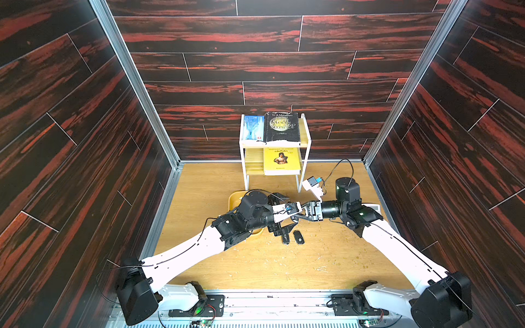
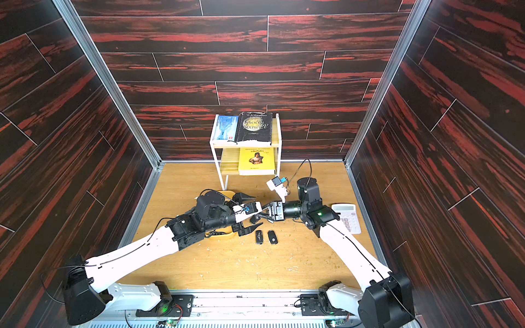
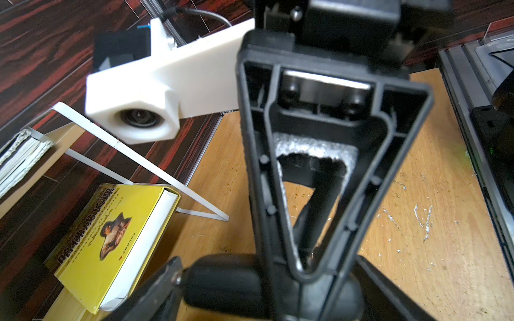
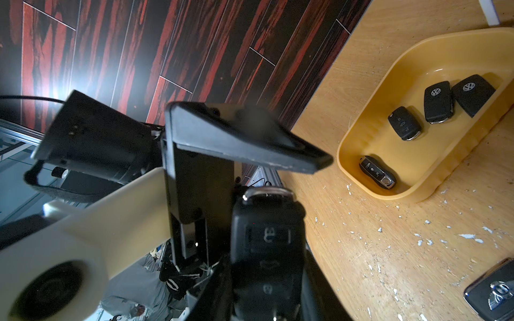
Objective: Place the car key into the storage box
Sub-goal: Pick up the car key from the center of the board.
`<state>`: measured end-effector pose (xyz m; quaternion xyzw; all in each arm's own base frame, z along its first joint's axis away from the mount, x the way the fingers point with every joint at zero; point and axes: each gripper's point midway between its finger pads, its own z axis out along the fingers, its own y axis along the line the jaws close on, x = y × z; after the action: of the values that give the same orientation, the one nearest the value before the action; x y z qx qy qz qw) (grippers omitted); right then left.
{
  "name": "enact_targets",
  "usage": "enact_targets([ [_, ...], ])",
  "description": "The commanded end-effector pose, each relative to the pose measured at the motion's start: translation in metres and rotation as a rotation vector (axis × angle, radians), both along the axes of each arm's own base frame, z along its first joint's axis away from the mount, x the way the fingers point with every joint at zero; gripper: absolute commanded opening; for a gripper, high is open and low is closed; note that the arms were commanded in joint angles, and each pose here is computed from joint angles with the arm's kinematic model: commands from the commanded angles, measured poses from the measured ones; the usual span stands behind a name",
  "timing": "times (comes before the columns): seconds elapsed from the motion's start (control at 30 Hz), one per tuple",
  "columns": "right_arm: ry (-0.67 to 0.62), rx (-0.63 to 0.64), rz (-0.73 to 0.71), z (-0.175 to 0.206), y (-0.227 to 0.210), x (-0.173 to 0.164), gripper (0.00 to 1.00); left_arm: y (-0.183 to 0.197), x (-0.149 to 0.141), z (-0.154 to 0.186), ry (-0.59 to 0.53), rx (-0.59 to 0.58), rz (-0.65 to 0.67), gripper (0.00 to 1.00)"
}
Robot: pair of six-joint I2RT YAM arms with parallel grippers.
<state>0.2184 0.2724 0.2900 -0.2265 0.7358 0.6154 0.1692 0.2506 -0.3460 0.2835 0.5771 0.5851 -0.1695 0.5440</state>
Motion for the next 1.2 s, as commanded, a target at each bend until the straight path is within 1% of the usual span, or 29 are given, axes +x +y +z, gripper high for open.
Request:
enact_targets([
  [0.0,0.006,0.0,0.013,-0.006,0.003,-0.003,0.26,-0.003,0.002,0.021,-0.041,-0.034,-0.007,0.96],
  [0.23,0.0,-0.004,0.006,-0.007,0.003,-0.001,0.26,-0.009,0.003,0.016,-0.026,-0.03,-0.025,0.95],
  [0.4,-0.001,-0.002,0.008,-0.005,0.004,0.0,0.26,-0.012,0.004,0.014,-0.015,-0.024,-0.029,0.87],
  [0.57,0.006,-0.006,0.01,-0.007,0.004,0.001,0.26,-0.01,0.003,0.014,-0.019,-0.017,-0.029,0.81],
  [0.63,0.007,-0.007,0.01,-0.007,0.005,0.001,0.26,-0.009,0.001,0.014,-0.016,-0.012,-0.033,0.76],
  [0.8,0.002,-0.004,0.011,-0.003,0.005,0.002,0.26,-0.007,0.0,0.009,-0.011,0.005,-0.033,0.74],
  [0.93,-0.004,-0.006,0.008,0.0,0.005,0.003,0.26,-0.005,-0.002,0.006,-0.003,0.009,-0.037,0.7],
  [0.97,-0.004,-0.007,0.009,0.0,0.005,0.003,0.26,-0.005,-0.003,0.006,-0.003,0.008,-0.037,0.67],
  [1.0,-0.003,-0.009,0.008,-0.001,0.005,0.003,0.26,-0.004,-0.004,0.006,-0.003,0.006,-0.038,0.6],
  [1.03,0.002,-0.011,0.007,-0.002,0.005,0.003,0.26,-0.004,-0.004,0.007,-0.002,0.004,-0.039,0.55],
  [1.07,0.003,-0.013,0.007,-0.003,0.005,0.003,0.26,-0.004,-0.004,0.007,0.0,0.005,-0.037,0.55],
  [1.17,0.005,-0.015,0.004,-0.005,0.005,0.003,0.26,-0.002,-0.005,0.006,0.0,0.005,-0.034,0.6],
])
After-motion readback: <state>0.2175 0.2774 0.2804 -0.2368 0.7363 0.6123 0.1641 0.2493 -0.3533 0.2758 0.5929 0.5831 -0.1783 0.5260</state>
